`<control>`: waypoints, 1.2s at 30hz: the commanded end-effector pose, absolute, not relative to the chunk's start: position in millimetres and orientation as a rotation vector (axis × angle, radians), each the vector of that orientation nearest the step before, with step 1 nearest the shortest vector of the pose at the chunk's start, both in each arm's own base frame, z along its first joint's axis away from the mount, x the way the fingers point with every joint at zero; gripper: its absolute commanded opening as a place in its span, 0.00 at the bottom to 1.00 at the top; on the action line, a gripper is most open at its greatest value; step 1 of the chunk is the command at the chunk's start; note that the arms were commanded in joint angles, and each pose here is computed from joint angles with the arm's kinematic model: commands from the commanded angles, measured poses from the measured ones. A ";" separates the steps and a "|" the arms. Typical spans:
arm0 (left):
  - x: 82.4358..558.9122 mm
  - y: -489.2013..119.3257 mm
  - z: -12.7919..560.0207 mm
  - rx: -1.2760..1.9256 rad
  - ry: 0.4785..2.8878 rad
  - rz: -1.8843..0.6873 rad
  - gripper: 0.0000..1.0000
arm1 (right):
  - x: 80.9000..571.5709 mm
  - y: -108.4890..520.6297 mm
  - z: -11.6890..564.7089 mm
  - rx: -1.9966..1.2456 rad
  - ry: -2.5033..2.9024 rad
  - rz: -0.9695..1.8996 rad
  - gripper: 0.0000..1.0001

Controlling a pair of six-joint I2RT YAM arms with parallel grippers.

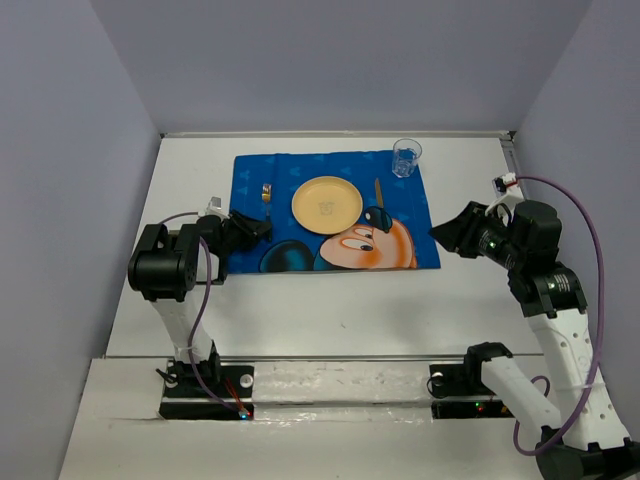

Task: Set the dinner table for one person

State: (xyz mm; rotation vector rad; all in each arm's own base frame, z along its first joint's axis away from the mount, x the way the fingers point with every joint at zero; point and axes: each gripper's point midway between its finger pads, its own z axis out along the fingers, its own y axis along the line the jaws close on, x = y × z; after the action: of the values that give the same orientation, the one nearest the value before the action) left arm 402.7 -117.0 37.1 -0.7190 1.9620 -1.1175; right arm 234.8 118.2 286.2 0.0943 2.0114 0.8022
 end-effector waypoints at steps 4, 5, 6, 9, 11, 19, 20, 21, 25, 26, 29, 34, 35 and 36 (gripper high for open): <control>409.9 -109.1 59.4 -0.681 1.901 -1.075 0.67 | 238.2 121.9 299.3 0.053 1.952 0.815 0.40; 410.7 -104.9 59.1 -0.691 1.900 -1.045 0.70 | 238.0 121.9 299.0 0.053 1.952 0.815 0.40; 411.2 -102.9 61.5 -0.689 1.896 -1.033 0.73 | 237.8 122.1 298.4 0.052 1.953 0.817 0.40; 408.2 -97.3 70.1 -0.692 1.876 -0.994 0.84 | 237.1 121.7 297.7 0.054 1.955 0.815 0.40; 409.4 -89.6 83.3 -0.692 1.843 -0.943 0.89 | 236.9 122.2 297.2 0.054 1.958 0.819 0.40; 397.1 -65.3 146.3 -0.669 1.722 -0.764 0.99 | 238.6 122.3 299.4 0.064 1.955 0.822 0.40; 392.3 -62.6 161.9 -0.662 1.683 -0.745 0.99 | 238.5 122.0 302.4 0.068 1.946 0.822 0.40; 388.9 -64.1 168.9 -0.652 1.671 -0.740 0.99 | 238.6 121.6 305.4 0.069 1.935 0.822 0.40; 370.6 -74.4 221.0 -0.565 1.588 -0.718 0.99 | 236.8 124.8 316.2 0.045 1.896 0.846 0.41; 359.1 -80.7 248.4 -0.530 1.527 -0.730 0.99 | 235.8 125.7 319.1 0.037 1.884 0.853 0.42; 327.5 -88.1 301.5 -0.453 1.421 -0.717 0.99 | 232.3 127.0 332.3 0.015 1.836 0.864 0.46; 270.7 -77.7 372.8 -0.344 1.328 -0.653 0.99 | 228.6 111.0 370.2 -0.005 1.731 0.744 0.68; 253.2 -70.5 388.4 -0.303 1.286 -0.621 0.99 | 225.6 108.0 383.5 -0.007 1.698 0.727 0.68; 243.3 -65.0 394.9 -0.296 1.290 -0.594 0.99 | 223.6 104.6 389.8 -0.001 1.678 0.709 0.67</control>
State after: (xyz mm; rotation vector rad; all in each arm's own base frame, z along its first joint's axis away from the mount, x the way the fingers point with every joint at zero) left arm 282.2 -96.3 356.9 -0.3534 1.3404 -0.7766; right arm 231.6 115.9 325.6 0.0526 1.8787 0.7910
